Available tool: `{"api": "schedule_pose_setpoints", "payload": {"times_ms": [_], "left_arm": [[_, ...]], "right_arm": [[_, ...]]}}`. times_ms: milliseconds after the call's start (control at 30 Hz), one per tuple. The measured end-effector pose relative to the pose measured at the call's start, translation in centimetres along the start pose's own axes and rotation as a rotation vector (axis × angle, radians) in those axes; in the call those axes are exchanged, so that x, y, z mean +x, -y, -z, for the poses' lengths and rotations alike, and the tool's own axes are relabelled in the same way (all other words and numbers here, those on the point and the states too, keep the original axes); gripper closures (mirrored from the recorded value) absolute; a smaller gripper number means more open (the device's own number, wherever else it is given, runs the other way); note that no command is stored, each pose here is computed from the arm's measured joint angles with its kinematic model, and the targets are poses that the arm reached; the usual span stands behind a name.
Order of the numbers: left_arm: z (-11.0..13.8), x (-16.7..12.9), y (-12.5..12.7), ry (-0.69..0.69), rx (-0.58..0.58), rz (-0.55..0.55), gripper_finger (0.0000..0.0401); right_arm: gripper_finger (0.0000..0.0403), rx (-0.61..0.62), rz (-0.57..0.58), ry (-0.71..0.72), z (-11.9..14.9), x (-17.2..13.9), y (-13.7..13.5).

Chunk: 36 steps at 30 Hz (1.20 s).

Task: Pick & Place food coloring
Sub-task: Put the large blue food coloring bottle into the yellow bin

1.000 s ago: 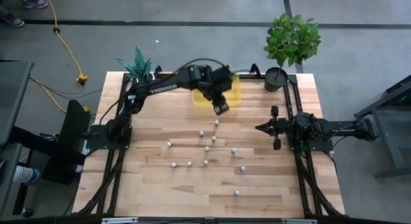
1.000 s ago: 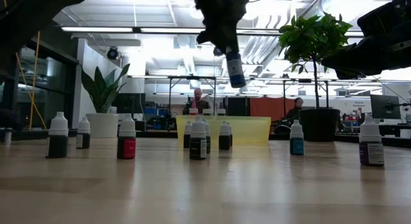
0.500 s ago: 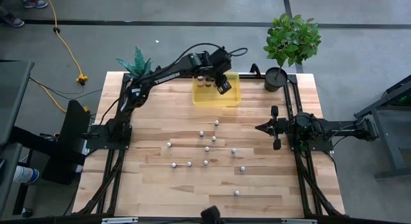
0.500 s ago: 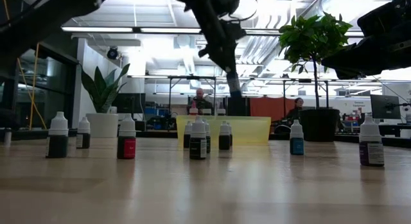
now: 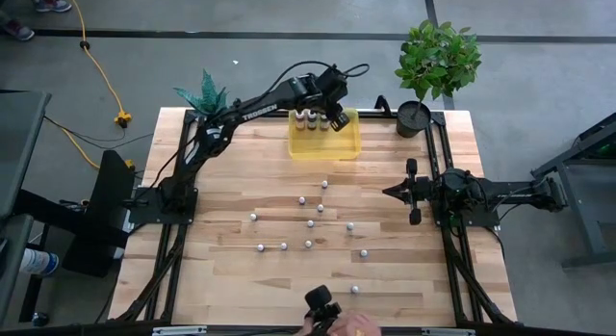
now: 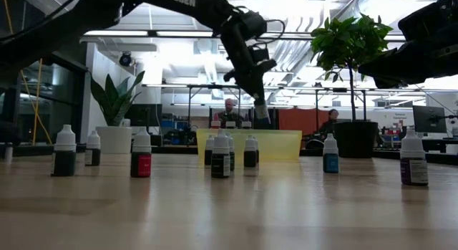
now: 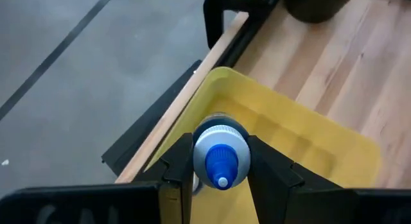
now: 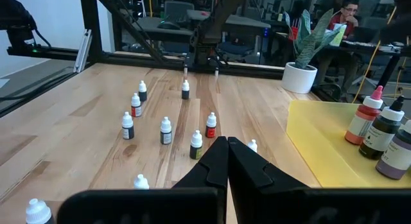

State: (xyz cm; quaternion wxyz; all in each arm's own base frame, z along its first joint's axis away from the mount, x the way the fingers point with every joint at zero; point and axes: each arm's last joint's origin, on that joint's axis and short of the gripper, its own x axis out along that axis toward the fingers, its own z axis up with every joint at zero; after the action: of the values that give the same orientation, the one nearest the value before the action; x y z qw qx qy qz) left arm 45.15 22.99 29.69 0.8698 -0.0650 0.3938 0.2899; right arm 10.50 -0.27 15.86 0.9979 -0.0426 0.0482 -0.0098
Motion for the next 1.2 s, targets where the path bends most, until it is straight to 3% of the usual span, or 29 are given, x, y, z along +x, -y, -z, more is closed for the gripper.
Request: {"api": "schedule_pose_setpoints", "payload": {"times_ms": [433, 833, 1200], "left_arm": [[1.0, 2.1, 0.1, -0.054, 0.102, 0.007, 0.0304], [2.9, 1.5, 1.7, -0.25, 0.159, 0.063, 0.0297], [4.3, 0.8, 0.5, -0.415, 0.009, -0.011, 0.0298]], "right_arm": [[0.0402, 0.0, 0.0, 0.0, 0.0, 0.0, 0.0], [0.0402, 0.0, 0.0, 0.0, 0.0, 0.0, 0.0], [0.0402, 0.0, 0.0, 0.0, 0.0, 0.0, 0.0]]}}
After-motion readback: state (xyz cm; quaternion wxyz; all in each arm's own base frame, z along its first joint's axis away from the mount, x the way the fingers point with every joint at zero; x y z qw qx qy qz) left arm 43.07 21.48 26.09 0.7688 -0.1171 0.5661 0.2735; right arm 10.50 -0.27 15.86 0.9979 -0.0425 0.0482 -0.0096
